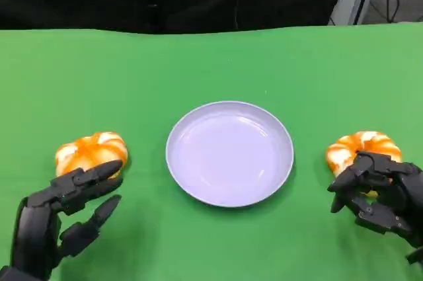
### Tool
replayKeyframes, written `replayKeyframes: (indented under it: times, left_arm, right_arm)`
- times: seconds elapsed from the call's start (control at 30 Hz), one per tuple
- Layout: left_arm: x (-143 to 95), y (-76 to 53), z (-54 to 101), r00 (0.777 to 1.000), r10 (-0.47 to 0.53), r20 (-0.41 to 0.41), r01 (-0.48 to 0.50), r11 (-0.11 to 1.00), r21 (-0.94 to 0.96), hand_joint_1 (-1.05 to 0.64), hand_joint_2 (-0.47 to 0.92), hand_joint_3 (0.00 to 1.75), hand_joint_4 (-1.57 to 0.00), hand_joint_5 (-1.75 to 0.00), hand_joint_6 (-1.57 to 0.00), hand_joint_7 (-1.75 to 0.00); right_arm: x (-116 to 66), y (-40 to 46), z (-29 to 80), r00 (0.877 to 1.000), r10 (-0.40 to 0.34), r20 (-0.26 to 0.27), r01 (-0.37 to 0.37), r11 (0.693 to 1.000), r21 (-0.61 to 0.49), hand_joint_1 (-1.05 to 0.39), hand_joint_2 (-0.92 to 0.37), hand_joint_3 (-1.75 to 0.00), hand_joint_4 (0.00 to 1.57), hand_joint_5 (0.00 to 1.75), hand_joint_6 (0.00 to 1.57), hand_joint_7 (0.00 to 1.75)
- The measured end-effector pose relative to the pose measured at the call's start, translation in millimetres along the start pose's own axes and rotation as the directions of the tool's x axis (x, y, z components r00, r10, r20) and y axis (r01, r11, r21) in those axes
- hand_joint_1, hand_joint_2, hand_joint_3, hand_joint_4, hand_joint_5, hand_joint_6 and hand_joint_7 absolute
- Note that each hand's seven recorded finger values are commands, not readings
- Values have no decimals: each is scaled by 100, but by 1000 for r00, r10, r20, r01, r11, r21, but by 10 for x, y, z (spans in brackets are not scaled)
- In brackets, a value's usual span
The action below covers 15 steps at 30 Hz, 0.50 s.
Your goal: Grasp the bread from the table and place it into the plate.
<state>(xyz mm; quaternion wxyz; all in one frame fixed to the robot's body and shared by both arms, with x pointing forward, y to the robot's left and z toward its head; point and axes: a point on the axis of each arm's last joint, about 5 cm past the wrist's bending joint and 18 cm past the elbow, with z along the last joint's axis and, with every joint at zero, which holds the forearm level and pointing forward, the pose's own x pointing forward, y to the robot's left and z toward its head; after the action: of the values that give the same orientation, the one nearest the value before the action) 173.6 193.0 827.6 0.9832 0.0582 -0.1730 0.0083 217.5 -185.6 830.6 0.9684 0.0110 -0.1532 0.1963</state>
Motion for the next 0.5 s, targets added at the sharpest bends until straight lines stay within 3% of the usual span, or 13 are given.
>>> replayKeyframes:
  times: [0.13,0.5]
  left_arm:
    - [10,20,11,999,-44,7,44,999,14,-60,92,14,-54,0,-46,0]
    - [33,29,45,997,-74,31,73,997,24,-64,92,18,-49,0,-43,0]
  right_arm:
    - [-1,-1,0,1000,-1,0,1,1000,0,8,-83,-67,83,145,88,103]
    - [-2,-4,-2,1000,0,-3,0,1000,4,8,-82,-69,82,148,87,106]
